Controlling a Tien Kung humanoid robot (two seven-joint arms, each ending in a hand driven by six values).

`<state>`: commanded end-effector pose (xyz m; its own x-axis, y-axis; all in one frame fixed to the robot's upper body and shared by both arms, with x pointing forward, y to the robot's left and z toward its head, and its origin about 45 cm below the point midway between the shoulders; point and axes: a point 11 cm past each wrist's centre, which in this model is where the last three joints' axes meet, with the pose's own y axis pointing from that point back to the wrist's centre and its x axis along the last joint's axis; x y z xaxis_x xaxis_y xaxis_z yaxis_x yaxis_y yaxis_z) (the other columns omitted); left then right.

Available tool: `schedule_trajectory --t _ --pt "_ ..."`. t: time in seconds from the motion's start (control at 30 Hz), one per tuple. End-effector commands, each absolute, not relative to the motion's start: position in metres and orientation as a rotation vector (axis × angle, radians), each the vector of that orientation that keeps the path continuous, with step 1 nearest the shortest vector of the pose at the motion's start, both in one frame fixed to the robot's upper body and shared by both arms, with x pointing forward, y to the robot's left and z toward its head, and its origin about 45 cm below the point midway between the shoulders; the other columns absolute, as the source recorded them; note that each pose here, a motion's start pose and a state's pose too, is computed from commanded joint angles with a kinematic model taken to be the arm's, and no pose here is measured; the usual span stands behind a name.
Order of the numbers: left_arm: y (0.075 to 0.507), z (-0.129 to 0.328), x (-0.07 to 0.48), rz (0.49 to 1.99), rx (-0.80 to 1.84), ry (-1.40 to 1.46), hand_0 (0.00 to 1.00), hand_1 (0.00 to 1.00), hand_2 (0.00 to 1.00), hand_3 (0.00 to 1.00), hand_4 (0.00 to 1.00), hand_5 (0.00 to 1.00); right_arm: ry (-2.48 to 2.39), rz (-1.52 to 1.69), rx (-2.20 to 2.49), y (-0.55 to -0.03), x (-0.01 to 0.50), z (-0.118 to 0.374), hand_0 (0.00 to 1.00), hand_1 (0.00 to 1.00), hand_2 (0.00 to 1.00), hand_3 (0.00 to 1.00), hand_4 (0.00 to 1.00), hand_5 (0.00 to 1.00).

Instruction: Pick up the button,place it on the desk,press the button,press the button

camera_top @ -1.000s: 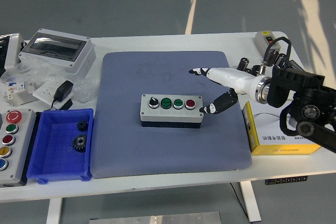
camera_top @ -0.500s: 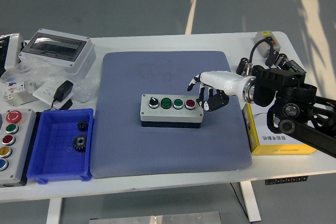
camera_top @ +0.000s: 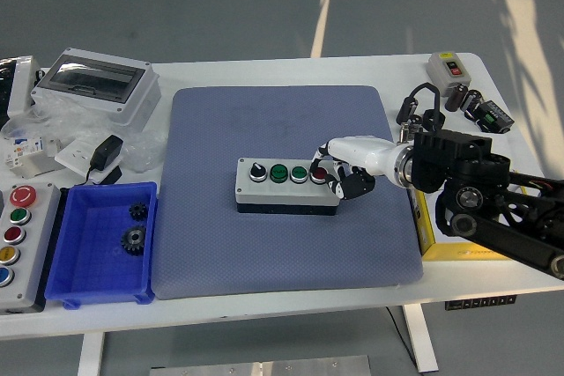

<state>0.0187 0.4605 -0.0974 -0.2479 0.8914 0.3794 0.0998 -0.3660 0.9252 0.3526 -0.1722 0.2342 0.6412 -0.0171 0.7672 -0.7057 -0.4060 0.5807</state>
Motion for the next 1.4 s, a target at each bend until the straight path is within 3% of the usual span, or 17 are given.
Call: schedule_trajectory --t 0.77,1.13,1.4 --pt "0.461 -0.097 0.020 1.676 1.394 1.234 0.625 0.573 0.542 0.603 0.622 0.191 -0.574 0.834 1.872 -0.158 0.353 0.218 0.002 0.077 0.222 0.733 0.257 0.051" --pt "0.460 -0.098 0.017 1.678 1.395 1.240 0.625 0.574 0.538 0.604 0.624 0.192 -0.689 0.826 2.046 -0.159 0.354 0.262 0.002 0.071 0.212 0.728 0.253 0.040" --pt "0.458 -0.099 0.016 1.674 1.394 1.245 0.624 0.574 0.538 0.604 0.626 0.191 -1.023 0.843 2.066 -0.188 0.377 0.261 0.002 0.066 0.209 0.715 0.260 0.023"
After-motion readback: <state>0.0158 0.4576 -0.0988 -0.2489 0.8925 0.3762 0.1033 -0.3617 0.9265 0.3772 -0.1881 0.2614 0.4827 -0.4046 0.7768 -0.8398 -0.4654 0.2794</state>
